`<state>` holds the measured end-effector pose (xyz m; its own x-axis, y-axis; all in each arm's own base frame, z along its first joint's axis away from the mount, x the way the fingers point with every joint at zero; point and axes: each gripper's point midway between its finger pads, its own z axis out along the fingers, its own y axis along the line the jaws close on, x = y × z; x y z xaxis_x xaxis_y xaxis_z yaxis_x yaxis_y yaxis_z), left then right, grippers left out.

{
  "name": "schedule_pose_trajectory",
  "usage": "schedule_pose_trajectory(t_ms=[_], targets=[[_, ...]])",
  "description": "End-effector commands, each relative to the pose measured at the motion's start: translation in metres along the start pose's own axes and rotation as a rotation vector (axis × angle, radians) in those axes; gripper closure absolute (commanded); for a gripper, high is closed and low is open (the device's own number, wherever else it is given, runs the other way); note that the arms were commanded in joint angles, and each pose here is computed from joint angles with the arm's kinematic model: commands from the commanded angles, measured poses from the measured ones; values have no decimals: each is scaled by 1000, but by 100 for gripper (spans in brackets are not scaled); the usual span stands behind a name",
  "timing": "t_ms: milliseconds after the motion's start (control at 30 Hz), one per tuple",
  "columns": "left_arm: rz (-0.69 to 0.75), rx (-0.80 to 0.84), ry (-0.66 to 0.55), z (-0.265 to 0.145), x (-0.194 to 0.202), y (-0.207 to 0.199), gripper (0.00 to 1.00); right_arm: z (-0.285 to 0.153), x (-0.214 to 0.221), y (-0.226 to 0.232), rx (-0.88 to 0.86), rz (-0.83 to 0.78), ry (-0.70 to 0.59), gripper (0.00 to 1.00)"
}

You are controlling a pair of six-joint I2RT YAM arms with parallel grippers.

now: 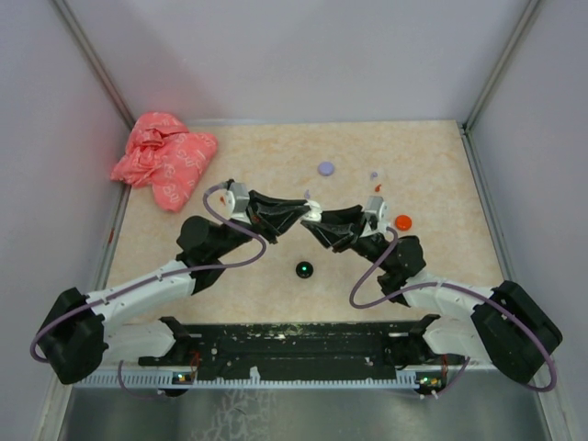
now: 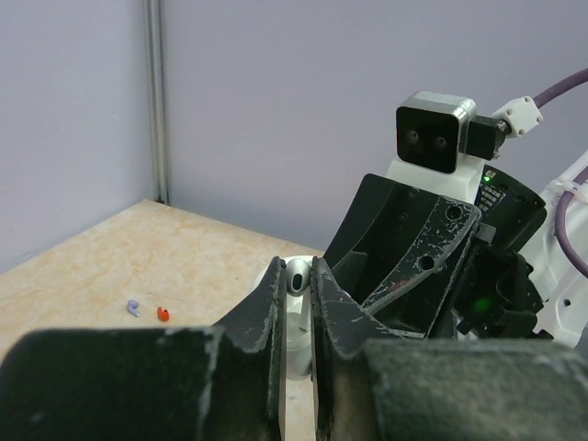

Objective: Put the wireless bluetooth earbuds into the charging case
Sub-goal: Place the earbud in the charging case.

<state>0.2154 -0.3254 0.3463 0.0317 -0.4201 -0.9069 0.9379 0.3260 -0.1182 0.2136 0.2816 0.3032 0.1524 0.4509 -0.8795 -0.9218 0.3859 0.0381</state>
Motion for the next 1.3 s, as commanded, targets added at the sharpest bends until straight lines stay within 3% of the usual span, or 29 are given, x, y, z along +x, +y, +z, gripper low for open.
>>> schedule_pose_trajectory(t_ms=[0, 633, 967, 1267], targets=[[25, -1, -39, -3, -11, -4, 98, 11, -39, 5, -14, -31, -131, 100], [10, -25, 5, -4, 4, -2, 97, 7, -46, -2, 37, -48, -154, 100], [20, -54, 17, -4, 1, 2, 61, 6, -40, 0, 24, -50, -131, 100], [6, -170, 28, -7, -4, 20, 39, -4, -27, -6, 68, -70, -86, 100]])
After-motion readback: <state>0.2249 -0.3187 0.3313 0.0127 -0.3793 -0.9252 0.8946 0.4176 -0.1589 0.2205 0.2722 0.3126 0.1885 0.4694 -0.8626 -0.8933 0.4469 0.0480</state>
